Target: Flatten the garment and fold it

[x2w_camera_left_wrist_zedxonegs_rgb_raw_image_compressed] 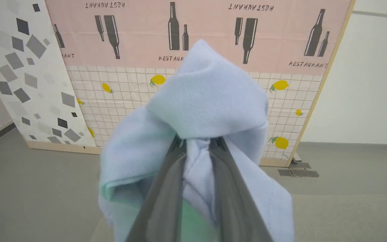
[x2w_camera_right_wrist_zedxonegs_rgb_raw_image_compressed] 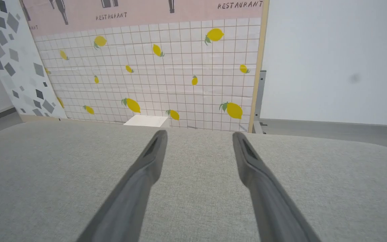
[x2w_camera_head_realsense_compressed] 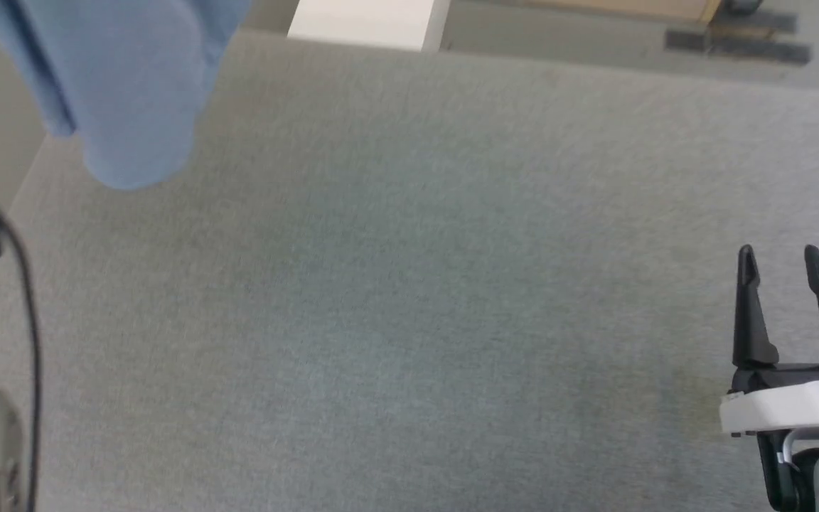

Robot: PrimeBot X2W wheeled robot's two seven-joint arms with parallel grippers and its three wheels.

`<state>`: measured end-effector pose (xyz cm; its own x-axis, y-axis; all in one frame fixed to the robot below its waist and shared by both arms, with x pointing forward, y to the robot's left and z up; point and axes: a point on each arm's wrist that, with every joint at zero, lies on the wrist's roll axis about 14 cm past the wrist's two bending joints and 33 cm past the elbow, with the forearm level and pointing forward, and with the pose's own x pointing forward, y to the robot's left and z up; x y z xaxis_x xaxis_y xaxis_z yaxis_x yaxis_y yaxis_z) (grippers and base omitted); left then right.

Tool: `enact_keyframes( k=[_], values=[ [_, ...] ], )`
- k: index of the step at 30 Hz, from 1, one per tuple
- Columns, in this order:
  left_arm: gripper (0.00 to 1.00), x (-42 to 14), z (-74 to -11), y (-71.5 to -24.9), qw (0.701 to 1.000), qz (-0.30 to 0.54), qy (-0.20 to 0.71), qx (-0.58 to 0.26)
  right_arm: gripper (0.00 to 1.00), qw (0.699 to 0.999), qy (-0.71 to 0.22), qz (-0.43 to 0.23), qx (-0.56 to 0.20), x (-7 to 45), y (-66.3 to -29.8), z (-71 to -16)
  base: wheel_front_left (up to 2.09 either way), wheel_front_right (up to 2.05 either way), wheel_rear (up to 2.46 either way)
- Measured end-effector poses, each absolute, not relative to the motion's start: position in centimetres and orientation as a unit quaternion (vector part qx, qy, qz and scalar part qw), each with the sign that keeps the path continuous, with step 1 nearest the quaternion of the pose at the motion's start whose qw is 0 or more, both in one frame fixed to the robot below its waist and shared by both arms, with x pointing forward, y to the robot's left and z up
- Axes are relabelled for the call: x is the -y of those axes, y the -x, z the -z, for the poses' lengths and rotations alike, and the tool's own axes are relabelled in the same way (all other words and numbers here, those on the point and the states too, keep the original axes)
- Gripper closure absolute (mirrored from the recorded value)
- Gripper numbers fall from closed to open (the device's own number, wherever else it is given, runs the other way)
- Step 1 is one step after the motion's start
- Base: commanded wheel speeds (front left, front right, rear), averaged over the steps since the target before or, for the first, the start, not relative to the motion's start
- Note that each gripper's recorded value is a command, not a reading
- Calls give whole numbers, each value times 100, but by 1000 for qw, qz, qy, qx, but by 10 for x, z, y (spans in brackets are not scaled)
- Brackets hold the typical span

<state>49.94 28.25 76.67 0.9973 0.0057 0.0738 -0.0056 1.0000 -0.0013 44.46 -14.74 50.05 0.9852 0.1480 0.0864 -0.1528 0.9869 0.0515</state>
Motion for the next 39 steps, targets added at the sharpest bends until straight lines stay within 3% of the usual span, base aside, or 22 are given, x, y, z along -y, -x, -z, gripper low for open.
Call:
enact_keyframes(
  k=[6, 15, 22, 28, 33, 35, 36, 39],
  values=[
    [100, -197, -811, -490, 993, 94, 12, 75, 0, 996, -29, -30, 72, 180, -428, -524, 0, 0, 0],
    [100, -61, -781, -487, 966, 253, 49, 34, 0, 993, -13, 58, 97, 244, -402, -541, 0, 0, 0],
    [100, 10, -683, -479, 936, 326, 113, -71, 0, 992, -8, 93, 86, 267, -392, -533, 0, 0, 0],
    [100, 33, -546, -471, 918, 296, 148, -220, 0, 993, -16, 97, 66, 269, -395, -518, 0, 0, 0],
    [100, 45, -459, -458, 902, 282, 108, -308, 0, 993, -13, 102, 51, 272, -398, -507, 0, 0, 0],
    [61, 48, -441, -454, 896, 284, 101, -326, 0, 993, -12, 107, 41, 276, -396, -501, 0, 0, 0],
    [0, 52, -434, -451, 892, 291, 95, -332, 0, 993, -11, 110, 36, 277, -395, -498, 0, 0, 0],
    [0, 60, -437, -451, 891, 303, 114, -317, 0, 993, -10, 115, 31, 281, -393, -495, 0, 0, 0]
  ],
)
